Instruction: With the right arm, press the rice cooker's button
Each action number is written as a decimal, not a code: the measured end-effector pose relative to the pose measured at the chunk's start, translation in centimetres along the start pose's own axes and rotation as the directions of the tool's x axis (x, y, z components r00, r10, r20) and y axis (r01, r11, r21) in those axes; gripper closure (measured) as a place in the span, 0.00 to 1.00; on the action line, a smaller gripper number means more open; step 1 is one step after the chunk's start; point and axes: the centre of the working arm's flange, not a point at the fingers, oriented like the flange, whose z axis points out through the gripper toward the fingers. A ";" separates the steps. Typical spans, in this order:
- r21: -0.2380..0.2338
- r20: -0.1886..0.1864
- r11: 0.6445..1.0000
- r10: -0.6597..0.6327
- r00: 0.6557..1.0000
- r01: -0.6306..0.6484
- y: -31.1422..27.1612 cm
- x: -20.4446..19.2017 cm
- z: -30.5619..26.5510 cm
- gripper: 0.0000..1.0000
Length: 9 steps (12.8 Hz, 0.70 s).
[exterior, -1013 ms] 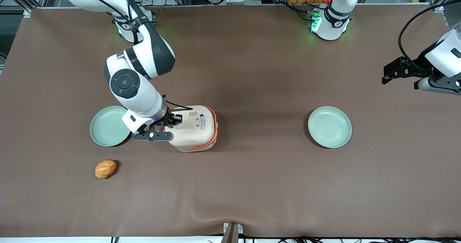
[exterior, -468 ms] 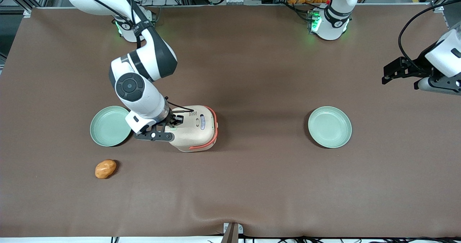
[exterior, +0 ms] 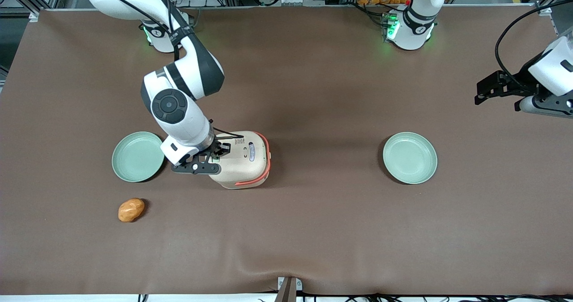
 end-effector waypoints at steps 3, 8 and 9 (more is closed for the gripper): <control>0.004 -0.007 1.000 0.006 1.000 -0.006 0.1 -0.1 -0.1 0.99; 0.049 -0.054 0.998 0.031 0.998 -0.028 0.6 0.3 -5.3 0.99; 0.051 -0.057 0.998 0.031 0.998 -0.028 0.7 0.0 -7.4 0.98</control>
